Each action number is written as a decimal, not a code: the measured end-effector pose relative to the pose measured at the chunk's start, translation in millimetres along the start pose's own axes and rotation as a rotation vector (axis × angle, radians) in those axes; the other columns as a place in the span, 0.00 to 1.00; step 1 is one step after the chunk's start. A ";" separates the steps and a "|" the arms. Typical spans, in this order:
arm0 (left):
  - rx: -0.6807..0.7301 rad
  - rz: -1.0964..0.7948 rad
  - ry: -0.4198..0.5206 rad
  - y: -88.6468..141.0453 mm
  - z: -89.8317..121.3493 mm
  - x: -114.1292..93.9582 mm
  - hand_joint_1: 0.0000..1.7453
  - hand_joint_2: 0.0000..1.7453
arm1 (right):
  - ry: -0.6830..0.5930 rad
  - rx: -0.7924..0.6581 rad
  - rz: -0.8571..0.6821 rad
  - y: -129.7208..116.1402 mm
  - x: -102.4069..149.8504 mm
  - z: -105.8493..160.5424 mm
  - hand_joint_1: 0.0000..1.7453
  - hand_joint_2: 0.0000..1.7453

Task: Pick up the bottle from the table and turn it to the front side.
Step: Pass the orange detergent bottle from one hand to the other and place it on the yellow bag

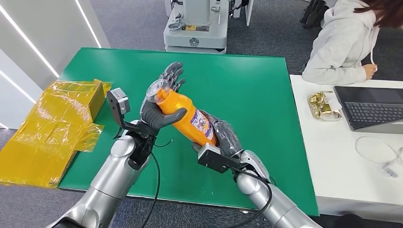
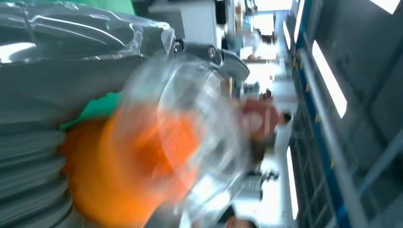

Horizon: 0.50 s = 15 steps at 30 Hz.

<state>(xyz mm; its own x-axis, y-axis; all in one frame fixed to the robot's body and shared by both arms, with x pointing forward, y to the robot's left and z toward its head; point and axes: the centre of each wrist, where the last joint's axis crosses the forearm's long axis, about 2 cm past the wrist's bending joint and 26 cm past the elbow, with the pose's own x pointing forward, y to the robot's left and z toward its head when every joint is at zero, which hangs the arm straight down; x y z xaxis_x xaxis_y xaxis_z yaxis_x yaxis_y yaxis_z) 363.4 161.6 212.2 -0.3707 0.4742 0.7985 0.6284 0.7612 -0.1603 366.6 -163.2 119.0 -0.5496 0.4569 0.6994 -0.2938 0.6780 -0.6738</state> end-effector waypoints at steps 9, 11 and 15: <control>0.021 0.027 -0.024 5.4 0.9 5.3 0.45 1.00 | 0.031 0.023 0.006 5.3 -10.0 21.9 1.00 1.00; 0.010 0.046 -0.018 4.1 0.8 5.0 0.00 1.00 | 0.033 0.020 0.008 4.0 -10.9 23.5 1.00 1.00; -0.018 0.089 -0.009 0.3 -0.6 4.3 0.00 1.00 | 0.033 0.007 0.011 1.4 -11.9 26.4 1.00 1.00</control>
<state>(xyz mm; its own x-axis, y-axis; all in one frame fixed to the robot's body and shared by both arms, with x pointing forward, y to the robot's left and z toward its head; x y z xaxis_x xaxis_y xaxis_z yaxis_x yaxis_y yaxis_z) 362.4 163.6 215.9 -0.3188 0.5439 0.7763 0.6712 0.7078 -0.2203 352.0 -182.9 103.5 -0.5271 0.4833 0.6990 -0.2933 0.6685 -0.6834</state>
